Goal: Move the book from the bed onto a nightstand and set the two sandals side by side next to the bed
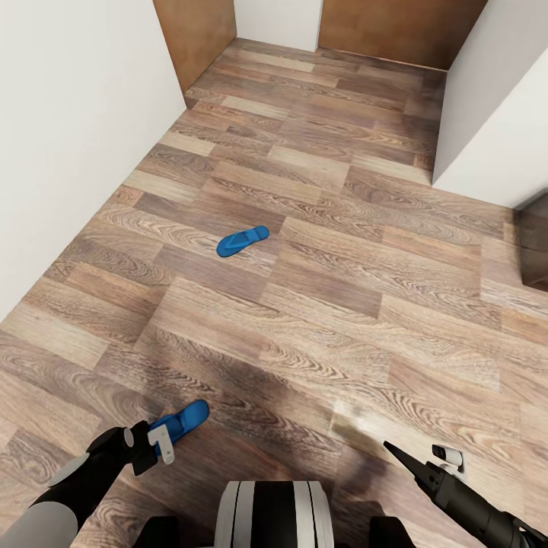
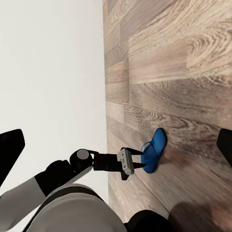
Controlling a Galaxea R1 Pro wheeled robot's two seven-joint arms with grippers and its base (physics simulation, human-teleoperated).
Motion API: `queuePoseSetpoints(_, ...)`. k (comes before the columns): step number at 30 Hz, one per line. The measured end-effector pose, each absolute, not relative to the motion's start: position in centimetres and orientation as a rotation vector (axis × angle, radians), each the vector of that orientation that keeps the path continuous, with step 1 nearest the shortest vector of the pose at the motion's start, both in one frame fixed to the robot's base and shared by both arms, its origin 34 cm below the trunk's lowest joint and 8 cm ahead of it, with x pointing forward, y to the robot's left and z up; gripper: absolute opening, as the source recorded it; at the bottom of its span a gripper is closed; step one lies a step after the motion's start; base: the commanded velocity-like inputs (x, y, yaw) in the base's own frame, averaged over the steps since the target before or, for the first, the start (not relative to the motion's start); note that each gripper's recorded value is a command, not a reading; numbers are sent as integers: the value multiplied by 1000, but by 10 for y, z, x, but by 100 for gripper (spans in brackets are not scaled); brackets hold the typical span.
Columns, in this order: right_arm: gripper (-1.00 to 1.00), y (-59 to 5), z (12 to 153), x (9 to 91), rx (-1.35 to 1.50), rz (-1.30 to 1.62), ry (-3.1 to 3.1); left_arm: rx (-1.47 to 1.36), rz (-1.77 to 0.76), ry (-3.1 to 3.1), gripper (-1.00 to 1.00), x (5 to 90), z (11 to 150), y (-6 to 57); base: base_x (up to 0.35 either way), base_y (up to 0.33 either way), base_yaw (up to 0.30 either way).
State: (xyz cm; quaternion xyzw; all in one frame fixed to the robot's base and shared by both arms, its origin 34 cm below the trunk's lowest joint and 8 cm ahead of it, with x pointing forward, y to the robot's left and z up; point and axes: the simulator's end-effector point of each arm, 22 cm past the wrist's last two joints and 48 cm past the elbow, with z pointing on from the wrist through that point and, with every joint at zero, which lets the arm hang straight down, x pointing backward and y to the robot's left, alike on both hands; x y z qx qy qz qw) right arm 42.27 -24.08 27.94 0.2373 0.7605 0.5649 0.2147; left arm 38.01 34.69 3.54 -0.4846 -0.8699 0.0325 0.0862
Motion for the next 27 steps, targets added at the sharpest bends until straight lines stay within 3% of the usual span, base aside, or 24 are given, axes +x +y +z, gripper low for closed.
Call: queuePoseSetpoints(27, 100, -241, 293, 430, 624, 1567, 2083, -1457, 67, -2620, -100, 396, 48, 348, 0, 0, 0)
